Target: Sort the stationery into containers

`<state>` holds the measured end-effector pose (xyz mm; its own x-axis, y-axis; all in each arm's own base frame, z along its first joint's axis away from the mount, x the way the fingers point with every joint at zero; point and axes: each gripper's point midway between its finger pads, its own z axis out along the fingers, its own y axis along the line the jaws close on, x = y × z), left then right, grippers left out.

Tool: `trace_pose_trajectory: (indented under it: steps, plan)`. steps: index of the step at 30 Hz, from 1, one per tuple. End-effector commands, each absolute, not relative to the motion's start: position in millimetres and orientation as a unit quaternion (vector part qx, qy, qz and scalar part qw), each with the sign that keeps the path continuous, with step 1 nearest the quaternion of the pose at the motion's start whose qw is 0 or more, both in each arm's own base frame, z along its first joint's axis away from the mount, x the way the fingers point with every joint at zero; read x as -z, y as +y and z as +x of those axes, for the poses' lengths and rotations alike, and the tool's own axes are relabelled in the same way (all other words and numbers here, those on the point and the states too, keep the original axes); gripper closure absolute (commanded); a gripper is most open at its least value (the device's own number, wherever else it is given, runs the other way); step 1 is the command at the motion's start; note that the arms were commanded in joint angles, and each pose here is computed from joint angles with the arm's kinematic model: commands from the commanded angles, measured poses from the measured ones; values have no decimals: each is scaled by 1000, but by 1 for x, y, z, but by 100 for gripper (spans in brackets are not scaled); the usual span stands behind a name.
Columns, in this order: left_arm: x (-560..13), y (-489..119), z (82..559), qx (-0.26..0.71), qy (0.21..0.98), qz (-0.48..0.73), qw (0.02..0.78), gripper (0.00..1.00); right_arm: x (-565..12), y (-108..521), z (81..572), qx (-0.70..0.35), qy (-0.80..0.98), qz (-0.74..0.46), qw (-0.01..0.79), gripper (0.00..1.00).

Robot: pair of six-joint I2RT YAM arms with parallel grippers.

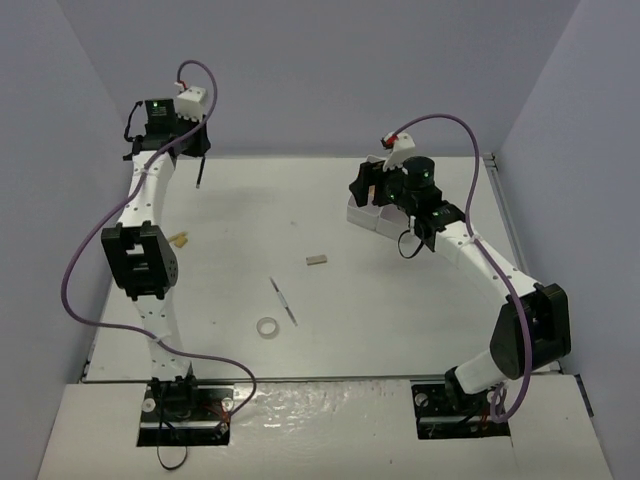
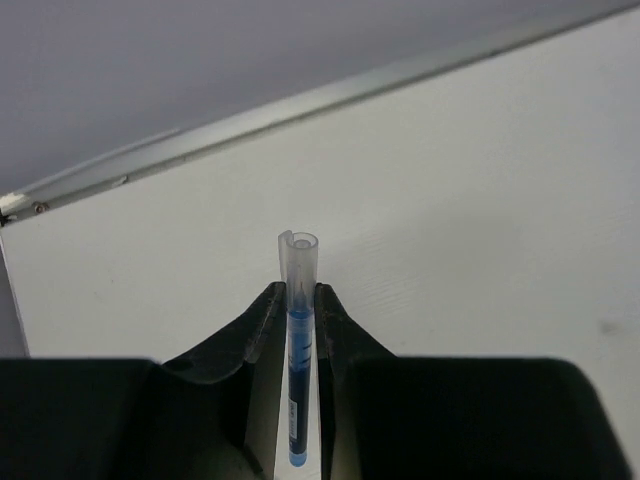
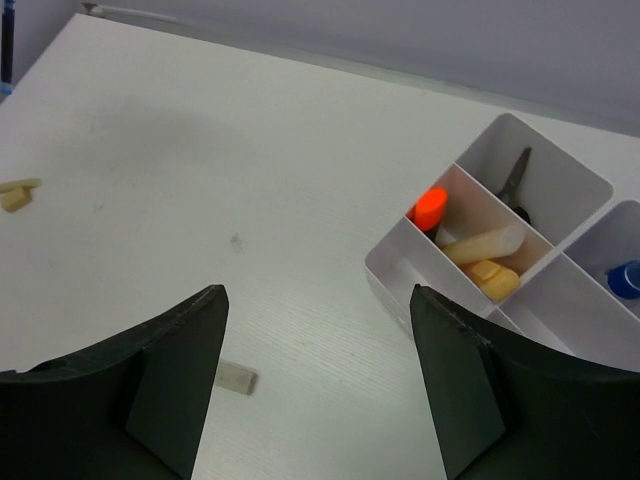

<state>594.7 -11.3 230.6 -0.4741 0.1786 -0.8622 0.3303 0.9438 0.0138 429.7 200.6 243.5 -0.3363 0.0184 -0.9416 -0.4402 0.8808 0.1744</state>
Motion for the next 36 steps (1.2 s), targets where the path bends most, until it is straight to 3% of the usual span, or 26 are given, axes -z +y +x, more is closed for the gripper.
trace_pose_trajectory:
  steps: [1, 5, 8, 13, 36]
  plan:
    - [-385, -54, 561, 289, 753, 8, 591, 100, -337, 278, 426, -289, 689, -199, 633, 30]
    - [-404, -94, 530, 420, 730, -3, 539, 100, -357, 353, 423, -398, 648, -225, 610, 30]
    - [-420, -103, 510, 419, 724, 15, 547, 100, -392, 385, 418, -466, 606, -217, 607, 33]
    - [-431, -109, 485, 379, 721, 63, 577, 100, -399, 431, 410, -494, 587, -241, 595, 33]
    - [-417, -130, 458, 398, 719, 104, 560, 100, -364, 460, 454, -436, 622, -198, 619, 40]
